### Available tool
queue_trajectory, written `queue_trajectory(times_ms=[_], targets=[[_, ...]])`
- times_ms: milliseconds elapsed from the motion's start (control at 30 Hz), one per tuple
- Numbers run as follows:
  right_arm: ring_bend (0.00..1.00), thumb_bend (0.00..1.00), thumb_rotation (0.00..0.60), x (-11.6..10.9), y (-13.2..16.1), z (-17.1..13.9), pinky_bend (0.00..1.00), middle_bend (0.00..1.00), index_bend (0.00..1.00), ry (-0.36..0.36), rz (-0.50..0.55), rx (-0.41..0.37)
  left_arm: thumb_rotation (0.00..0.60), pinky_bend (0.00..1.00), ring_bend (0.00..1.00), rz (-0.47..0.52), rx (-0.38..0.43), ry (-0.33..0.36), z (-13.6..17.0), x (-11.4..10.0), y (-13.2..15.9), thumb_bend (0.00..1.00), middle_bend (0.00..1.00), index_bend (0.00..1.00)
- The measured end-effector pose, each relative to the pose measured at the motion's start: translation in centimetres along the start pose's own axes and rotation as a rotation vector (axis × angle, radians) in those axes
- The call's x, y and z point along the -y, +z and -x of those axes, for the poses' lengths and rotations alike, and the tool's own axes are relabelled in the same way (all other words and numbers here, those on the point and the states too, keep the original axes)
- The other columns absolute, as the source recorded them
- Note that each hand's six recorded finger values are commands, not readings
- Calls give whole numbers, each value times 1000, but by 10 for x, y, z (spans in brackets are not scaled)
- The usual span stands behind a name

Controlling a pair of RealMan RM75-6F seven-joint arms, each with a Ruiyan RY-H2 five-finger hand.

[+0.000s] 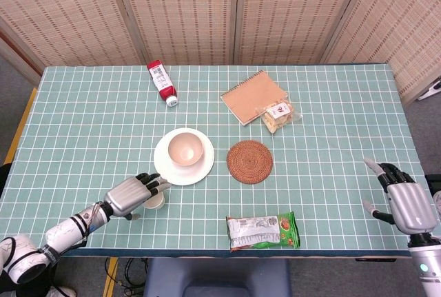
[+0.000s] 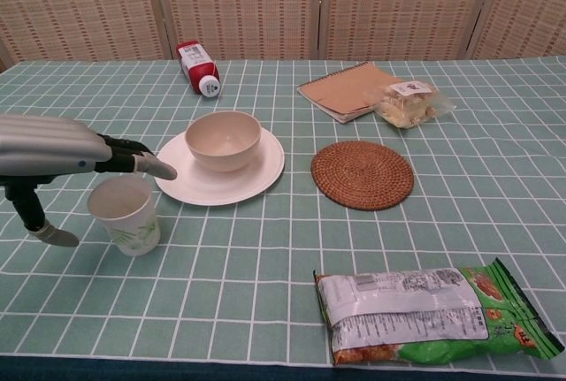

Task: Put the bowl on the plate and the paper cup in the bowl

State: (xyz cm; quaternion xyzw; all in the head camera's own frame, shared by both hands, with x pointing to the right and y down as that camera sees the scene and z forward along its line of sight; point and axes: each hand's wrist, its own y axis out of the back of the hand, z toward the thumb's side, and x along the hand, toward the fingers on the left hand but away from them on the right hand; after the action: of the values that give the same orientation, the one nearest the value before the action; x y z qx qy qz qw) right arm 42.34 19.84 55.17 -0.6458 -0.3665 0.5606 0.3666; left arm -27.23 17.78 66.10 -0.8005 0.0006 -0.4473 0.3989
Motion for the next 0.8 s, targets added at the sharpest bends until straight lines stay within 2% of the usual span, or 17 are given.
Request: queue_trajectory(times_ms=[100, 267, 467, 567, 800], targets=[[157, 228, 600, 0, 0, 0, 304, 237, 124, 1, 4, 1, 600, 298, 124, 7, -3, 17, -6, 1, -1, 204, 22, 177], [156, 228, 600, 0, -1, -1, 304, 237, 124, 2, 13, 1, 600, 445, 256, 18, -6, 42, -16, 5, -4, 204, 126, 285], [156, 228, 600, 0, -2, -2, 304, 237, 124, 1, 11, 5, 600, 560, 326, 38, 9, 61, -22, 6, -1, 214, 191, 338], [156, 228, 600, 0, -2, -2, 304, 237, 124, 2, 11, 6, 600, 620, 360, 45, 11, 75, -23, 4, 0, 268, 236, 365], [157, 228, 600, 0, -3, -2, 304, 237, 124, 1, 12, 8, 600, 661, 395, 49, 5, 76, -24, 4, -3, 337, 287, 384]])
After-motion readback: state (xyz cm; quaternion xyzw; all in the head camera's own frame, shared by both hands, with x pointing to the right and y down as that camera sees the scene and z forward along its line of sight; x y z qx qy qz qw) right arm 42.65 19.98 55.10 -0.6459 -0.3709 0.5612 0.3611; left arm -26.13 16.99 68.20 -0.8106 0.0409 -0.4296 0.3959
